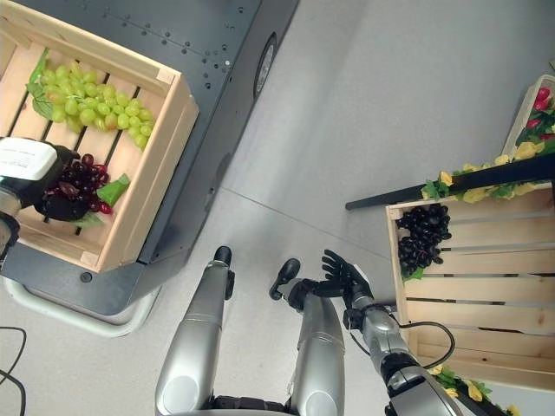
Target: Pick up the fruits from the basket on one side to the basket on the other side
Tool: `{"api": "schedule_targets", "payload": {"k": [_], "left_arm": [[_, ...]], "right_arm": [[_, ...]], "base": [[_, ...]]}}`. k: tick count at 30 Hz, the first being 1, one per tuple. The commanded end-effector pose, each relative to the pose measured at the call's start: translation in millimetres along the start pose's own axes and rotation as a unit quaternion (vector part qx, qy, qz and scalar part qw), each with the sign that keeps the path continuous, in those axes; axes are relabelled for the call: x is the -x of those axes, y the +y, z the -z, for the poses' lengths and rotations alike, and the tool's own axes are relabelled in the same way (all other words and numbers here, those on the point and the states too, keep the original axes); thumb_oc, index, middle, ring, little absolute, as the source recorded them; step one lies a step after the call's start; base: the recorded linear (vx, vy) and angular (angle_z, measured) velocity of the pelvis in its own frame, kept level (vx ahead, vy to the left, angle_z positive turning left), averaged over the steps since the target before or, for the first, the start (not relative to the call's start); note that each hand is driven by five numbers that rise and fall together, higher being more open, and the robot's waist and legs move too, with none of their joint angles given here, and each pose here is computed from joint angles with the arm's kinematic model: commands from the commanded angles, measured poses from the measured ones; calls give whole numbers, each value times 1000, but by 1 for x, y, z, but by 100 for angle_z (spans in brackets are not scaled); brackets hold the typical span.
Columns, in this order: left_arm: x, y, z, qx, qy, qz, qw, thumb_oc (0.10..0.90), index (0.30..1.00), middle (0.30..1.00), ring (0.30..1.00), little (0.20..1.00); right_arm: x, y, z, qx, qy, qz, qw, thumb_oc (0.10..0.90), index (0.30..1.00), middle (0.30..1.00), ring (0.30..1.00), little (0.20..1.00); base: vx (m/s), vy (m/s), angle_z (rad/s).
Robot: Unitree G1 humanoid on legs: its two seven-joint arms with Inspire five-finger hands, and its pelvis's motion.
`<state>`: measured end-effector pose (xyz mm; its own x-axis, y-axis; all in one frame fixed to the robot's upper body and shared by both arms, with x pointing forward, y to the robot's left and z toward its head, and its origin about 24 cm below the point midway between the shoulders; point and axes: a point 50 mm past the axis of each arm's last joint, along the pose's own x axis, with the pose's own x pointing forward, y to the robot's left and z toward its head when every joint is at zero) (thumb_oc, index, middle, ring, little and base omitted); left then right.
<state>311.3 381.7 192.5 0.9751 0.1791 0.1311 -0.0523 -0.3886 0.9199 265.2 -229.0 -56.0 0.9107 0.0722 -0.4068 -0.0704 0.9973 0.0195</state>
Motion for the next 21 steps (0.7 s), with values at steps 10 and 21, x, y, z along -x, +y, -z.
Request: {"api": "schedule_targets", "payload": {"k": [10,21], "left_arm": [[1,12,15,-1,7,31,999,800,900,900,900,900],[2,7,15,23,0,44,999,400,300,300,300,300]], "right_arm": [[15,-24,-2,-8,-38,29,999,800,900,900,900,900],[17,-31,-8,-8,-57,40,998,800,900,900,900,900]], "base": [[-2,0,3],[0,0,0]]}}
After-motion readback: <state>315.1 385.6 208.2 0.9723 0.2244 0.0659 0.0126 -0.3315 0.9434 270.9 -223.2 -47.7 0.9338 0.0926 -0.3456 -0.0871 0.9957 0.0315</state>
